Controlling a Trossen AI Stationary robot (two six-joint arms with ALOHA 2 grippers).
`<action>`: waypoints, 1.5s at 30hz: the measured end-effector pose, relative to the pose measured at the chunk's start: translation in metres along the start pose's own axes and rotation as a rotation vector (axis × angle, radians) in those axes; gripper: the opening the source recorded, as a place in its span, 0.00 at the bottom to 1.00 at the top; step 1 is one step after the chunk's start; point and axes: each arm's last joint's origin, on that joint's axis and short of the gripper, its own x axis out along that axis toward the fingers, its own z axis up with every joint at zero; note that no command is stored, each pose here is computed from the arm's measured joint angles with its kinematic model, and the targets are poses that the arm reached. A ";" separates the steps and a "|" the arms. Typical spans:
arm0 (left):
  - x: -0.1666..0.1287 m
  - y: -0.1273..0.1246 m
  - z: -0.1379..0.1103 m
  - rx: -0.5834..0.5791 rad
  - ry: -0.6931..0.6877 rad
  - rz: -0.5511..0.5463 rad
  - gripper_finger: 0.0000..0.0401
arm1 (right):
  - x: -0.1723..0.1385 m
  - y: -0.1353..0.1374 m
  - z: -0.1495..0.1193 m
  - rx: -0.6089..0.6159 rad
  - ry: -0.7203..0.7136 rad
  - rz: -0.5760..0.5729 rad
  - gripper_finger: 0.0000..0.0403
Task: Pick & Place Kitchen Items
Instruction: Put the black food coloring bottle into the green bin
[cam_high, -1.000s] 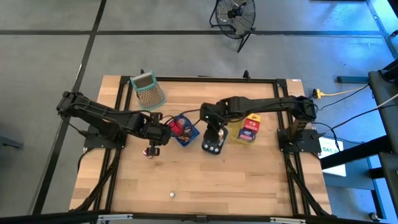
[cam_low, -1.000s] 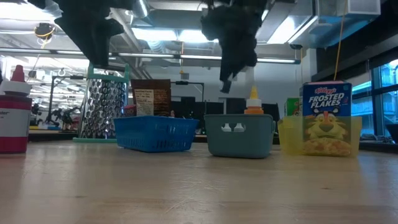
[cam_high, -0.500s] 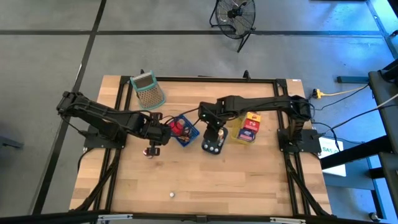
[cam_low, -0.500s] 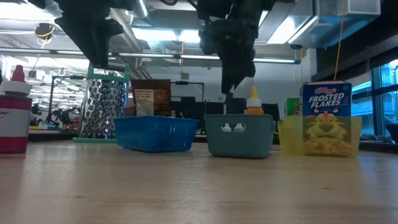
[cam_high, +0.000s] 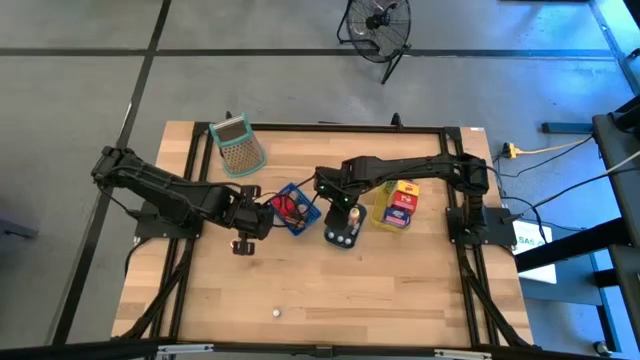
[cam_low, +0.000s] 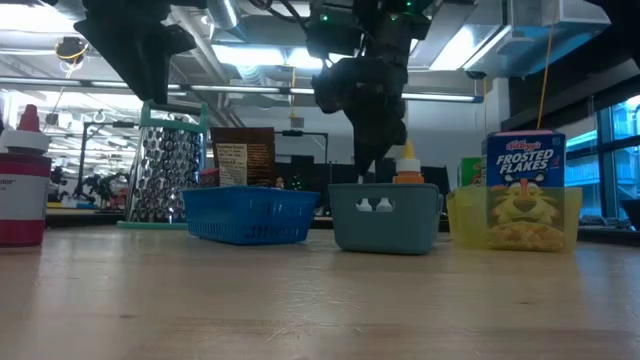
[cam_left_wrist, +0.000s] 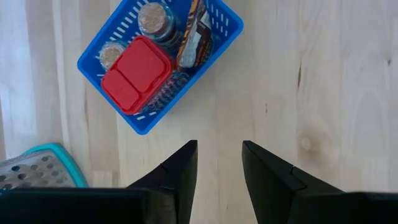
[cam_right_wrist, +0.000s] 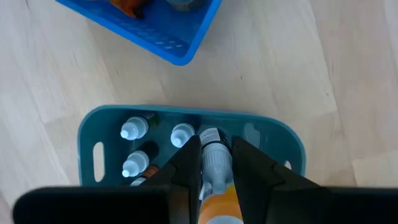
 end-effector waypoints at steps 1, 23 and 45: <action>0.000 -0.001 0.000 0.002 -0.001 -0.001 0.30 | 0.000 0.000 0.000 0.001 -0.003 0.001 0.18; 0.000 -0.002 0.001 -0.004 -0.015 -0.006 0.30 | 0.016 -0.001 0.003 0.002 0.024 -0.004 0.18; -0.001 -0.002 0.001 -0.013 -0.017 -0.006 0.29 | 0.040 -0.003 0.004 -0.003 0.075 -0.019 0.18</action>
